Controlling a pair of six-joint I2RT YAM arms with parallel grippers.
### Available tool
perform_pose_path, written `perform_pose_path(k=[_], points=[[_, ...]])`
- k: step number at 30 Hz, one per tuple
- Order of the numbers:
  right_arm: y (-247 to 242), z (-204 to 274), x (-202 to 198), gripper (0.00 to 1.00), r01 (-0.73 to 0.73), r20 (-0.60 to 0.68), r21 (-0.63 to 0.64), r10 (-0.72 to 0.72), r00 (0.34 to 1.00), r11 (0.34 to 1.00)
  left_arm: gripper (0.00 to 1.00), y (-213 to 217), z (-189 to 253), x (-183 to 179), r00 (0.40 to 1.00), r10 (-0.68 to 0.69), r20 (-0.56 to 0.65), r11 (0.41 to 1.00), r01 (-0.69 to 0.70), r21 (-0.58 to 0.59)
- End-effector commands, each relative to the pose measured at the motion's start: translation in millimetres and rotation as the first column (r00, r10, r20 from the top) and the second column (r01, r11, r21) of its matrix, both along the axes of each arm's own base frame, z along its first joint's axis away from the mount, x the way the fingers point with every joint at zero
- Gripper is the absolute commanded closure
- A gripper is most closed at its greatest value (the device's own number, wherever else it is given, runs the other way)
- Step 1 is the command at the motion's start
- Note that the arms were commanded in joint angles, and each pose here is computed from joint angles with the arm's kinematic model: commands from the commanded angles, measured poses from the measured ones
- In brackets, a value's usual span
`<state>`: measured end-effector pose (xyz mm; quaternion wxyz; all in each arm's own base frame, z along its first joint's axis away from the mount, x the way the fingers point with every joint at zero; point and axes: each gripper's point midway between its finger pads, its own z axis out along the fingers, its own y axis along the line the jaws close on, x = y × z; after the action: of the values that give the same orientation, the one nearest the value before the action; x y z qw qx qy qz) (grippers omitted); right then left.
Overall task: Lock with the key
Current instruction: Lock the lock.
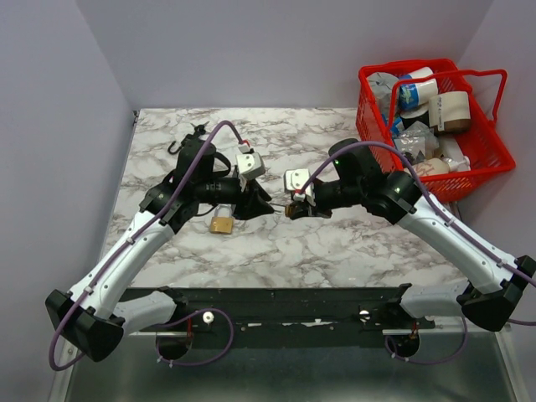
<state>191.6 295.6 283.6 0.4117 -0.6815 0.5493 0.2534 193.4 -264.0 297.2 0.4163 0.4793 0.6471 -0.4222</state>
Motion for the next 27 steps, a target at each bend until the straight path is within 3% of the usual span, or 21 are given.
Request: perform_pose_path(k=[1, 3, 6, 7, 11, 12, 13, 14, 17, 21, 23, 27], points=[[3.9, 6.6, 2.0, 0.99, -0.005, 0.031, 0.006, 0.005, 1.000, 1.000, 0.58, -2.5, 1.3, 5.9, 0.999, 0.024, 0.036, 1.000, -0.024, 0.010], [3.7, 6.3, 2.0, 0.99, -0.007, 0.039, 0.002, 0.007, 0.999, 1.000, 0.62, -2.8, 2.4, 6.3, 0.999, 0.025, 0.035, 1.000, -0.025, 0.008], [3.7, 7.3, 3.2, 0.99, -0.005, 0.052, -0.001, 0.005, 0.999, 1.000, 0.83, -5.3, 5.8, 5.6, 0.999, 0.023, 0.022, 1.000, -0.023, -0.005], [4.3, 7.9, 2.7, 0.99, -0.002, 0.045, 0.002, 0.002, 0.999, 1.000, 0.98, -6.0, 5.2, 5.6, 1.000, 0.026, 0.015, 1.000, -0.026, -0.007], [5.2, 13.7, 2.9, 0.99, 0.017, 0.026, 0.016, -0.017, 1.000, 1.000, 1.00, -5.4, 4.0, 6.0, 0.999, 0.053, -0.013, 0.998, -0.053, -0.014], [6.1, 15.4, 6.0, 0.93, 0.040, 0.021, 0.023, -0.041, 0.999, 0.999, 1.00, -5.3, 6.0, 4.8, 0.998, 0.055, -0.023, 0.998, -0.055, -0.023], [6.0, 17.7, 6.3, 0.80, 0.065, -0.002, 0.029, -0.065, 0.998, 0.997, 1.00, -4.2, 9.1, 2.6, 0.998, 0.053, -0.016, 0.998, -0.054, -0.034], [5.0, 17.9, 7.2, 0.40, 0.080, -0.008, 0.026, -0.080, 0.997, 0.996, 1.00, -3.3, 12.0, 1.0, 0.999, 0.051, -0.014, 0.998, -0.052, -0.047], [-0.9, 24.3, 2.3, 0.00, 0.115, -0.031, 0.046, -0.113, 0.993, 0.992, 1.00, 0.9, 30.0, -9.8, 1.000, 0.014, 0.019, 0.991, -0.011, -0.130], [-10.1, 35.5, -16.7, 0.00, 0.095, -0.071, 0.075, -0.090, 0.993, 0.993, 1.00, 4.8, 58.7, -23.9, 0.998, -0.030, 0.049, 0.968, 0.041, -0.246], [-14.6, 45.1, -30.5, 0.00, 0.067, -0.088, 0.102, -0.058, 0.994, 0.992, 1.00, 5.5, 66.2, -40.8, 0.991, -0.108, 0.080, 0.956, 0.126, -0.266], [-22.1, 61.0, -48.6, 0.00, 0.037, -0.104, 0.143, -0.022, 0.994, 0.989, 1.00, 6.5, 77.0, -46.0, 0.986, -0.125, 0.114, 0.948, 0.153, -0.280]])
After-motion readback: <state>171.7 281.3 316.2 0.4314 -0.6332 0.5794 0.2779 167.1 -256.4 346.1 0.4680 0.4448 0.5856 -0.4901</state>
